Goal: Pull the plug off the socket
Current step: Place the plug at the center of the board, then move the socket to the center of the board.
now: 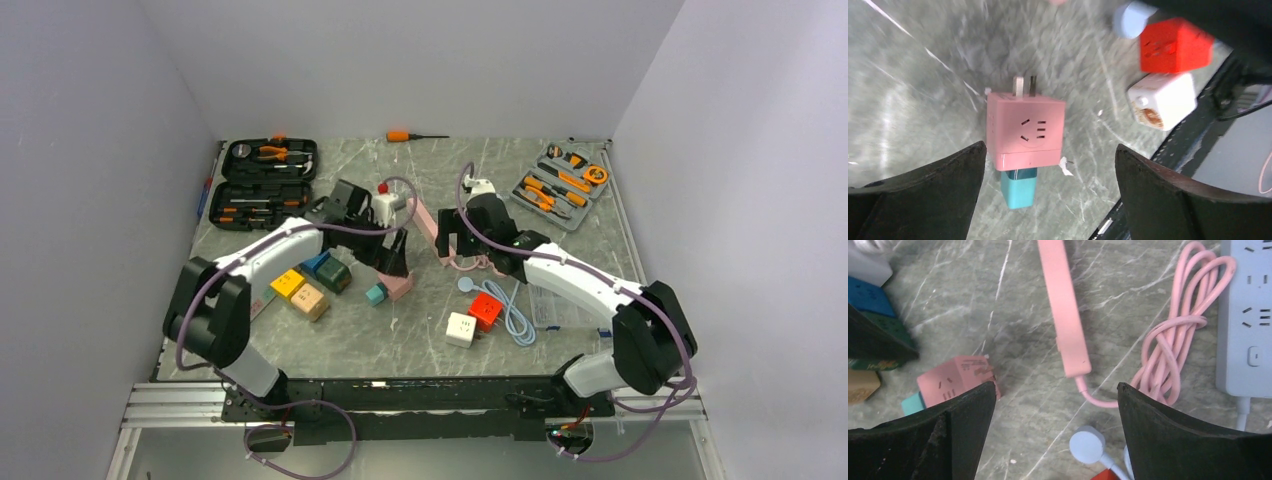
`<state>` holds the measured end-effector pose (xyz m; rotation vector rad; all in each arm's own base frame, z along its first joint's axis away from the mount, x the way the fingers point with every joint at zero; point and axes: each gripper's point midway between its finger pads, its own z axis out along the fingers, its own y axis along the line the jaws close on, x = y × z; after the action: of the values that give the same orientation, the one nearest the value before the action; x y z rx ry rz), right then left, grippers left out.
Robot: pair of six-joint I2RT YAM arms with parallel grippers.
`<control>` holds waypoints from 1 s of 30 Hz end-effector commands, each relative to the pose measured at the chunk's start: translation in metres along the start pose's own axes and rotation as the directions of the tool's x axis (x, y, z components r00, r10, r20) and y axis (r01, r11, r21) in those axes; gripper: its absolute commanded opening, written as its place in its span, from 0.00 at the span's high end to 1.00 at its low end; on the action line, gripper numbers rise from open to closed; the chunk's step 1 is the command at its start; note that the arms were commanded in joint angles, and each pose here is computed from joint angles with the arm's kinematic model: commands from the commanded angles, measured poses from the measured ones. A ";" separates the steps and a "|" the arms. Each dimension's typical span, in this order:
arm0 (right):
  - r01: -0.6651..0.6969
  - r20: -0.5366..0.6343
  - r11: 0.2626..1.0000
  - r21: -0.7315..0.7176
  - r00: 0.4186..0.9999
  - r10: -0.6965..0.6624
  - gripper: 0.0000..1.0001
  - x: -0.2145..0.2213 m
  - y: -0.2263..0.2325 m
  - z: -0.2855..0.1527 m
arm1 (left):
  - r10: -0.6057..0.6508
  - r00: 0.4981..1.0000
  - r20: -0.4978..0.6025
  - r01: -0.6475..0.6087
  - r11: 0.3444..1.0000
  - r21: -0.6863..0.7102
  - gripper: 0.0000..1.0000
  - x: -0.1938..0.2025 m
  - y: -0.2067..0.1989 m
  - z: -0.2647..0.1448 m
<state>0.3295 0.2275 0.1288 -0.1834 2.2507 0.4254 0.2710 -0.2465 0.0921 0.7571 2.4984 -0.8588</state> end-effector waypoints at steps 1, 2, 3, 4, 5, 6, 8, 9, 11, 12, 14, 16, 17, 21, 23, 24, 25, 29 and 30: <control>0.011 0.049 1.000 -0.009 0.999 -0.010 0.09 -0.005 0.013 -0.018 | 0.126 0.969 0.211 -0.143 0.987 0.068 0.01 -0.071 -0.030 -0.070; 0.022 0.049 1.000 -0.015 0.999 -0.022 0.09 -0.003 0.017 -0.019 | 0.160 0.961 0.225 -0.177 0.982 0.060 0.01 -0.077 -0.029 -0.082; 0.037 0.048 0.999 -0.017 0.998 -0.036 0.10 -0.001 0.021 -0.020 | 0.178 0.956 0.234 -0.195 0.980 0.049 0.01 -0.082 -0.028 -0.093; 0.054 0.048 0.998 -0.014 0.997 -0.054 0.10 0.000 0.024 -0.021 | 0.191 0.950 0.245 -0.206 0.978 0.035 0.01 -0.088 -0.026 -0.105; 0.069 0.041 0.998 -0.010 0.997 -0.068 0.10 0.003 0.027 -0.020 | 0.197 0.949 0.247 -0.209 0.978 0.023 0.01 -0.091 -0.023 -0.115; 0.079 0.032 0.997 -0.009 0.996 -0.079 0.10 0.005 0.029 -0.019 | 0.203 0.947 0.249 -0.210 0.978 0.001 0.01 -0.096 -0.018 -0.124; 0.087 0.016 0.996 -0.027 0.996 -0.087 0.12 0.008 0.036 -0.015 | 0.224 0.950 0.219 -0.219 0.975 -0.047 0.01 -0.097 -0.007 -0.142; 0.091 0.009 0.995 -0.044 0.996 -0.091 0.13 0.009 0.041 -0.014 | 0.229 0.954 0.194 -0.219 0.973 -0.074 0.01 -0.095 -0.002 -0.151; 0.104 -0.010 0.992 -0.071 0.994 -0.105 0.16 0.013 0.051 -0.011 | 0.241 0.959 0.152 -0.224 0.967 -0.120 0.01 -0.090 0.009 -0.165; 0.102 -0.034 0.993 -0.064 0.994 -0.104 0.18 0.018 0.050 -0.010 | 0.241 0.961 0.134 -0.221 0.964 -0.149 0.00 -0.085 0.015 -0.171; 0.094 -0.084 0.994 -0.047 0.992 -0.097 0.22 0.032 0.046 -0.006 | 0.243 0.967 0.079 -0.220 0.950 -0.221 0.02 -0.070 0.028 -0.176; 0.076 -0.126 0.997 -0.029 0.989 -0.079 0.29 0.048 0.039 -0.002 | 0.263 0.964 0.036 -0.243 0.928 -0.284 0.03 -0.056 0.037 -0.182; 0.066 -0.145 0.998 -0.022 0.987 -0.068 0.31 0.058 0.035 -0.001 | 0.276 0.961 0.026 -0.254 0.913 -0.320 0.03 -0.049 0.040 -0.187; 0.021 -0.190 1.000 0.013 0.982 -0.018 0.41 0.081 0.021 0.009 | 0.306 0.952 0.014 -0.277 0.880 -0.386 0.03 -0.029 0.045 -0.195; 0.001 -0.191 1.000 0.027 0.982 0.004 0.45 0.081 0.015 0.015 | 0.313 0.950 0.020 -0.280 0.874 -0.397 0.03 -0.024 0.042 -0.199; -0.010 -0.183 1.000 0.028 0.983 0.015 0.47 0.077 0.013 0.018 | 0.315 0.949 0.022 -0.280 0.873 -0.400 0.03 -0.022 0.041 -0.200; -0.023 -0.176 0.999 0.028 0.984 0.028 0.49 0.074 0.012 0.021 | 0.315 0.949 0.026 -0.278 0.871 -0.404 0.03 -0.021 0.040 -0.202; -0.089 -0.152 0.995 0.034 0.984 0.093 0.61 0.052 -0.001 0.043 | 0.310 0.950 0.034 -0.268 0.869 -0.415 0.03 -0.019 0.040 -0.204; -0.097 -0.153 0.994 0.042 0.983 0.103 0.66 0.049 -0.006 0.050 | 0.306 0.951 0.034 -0.265 0.871 -0.415 0.03 -0.018 0.040 -0.203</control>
<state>0.2928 0.2312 0.0460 -0.1837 2.4972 0.3559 0.2709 -0.0989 0.2325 0.8798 2.2975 -0.2916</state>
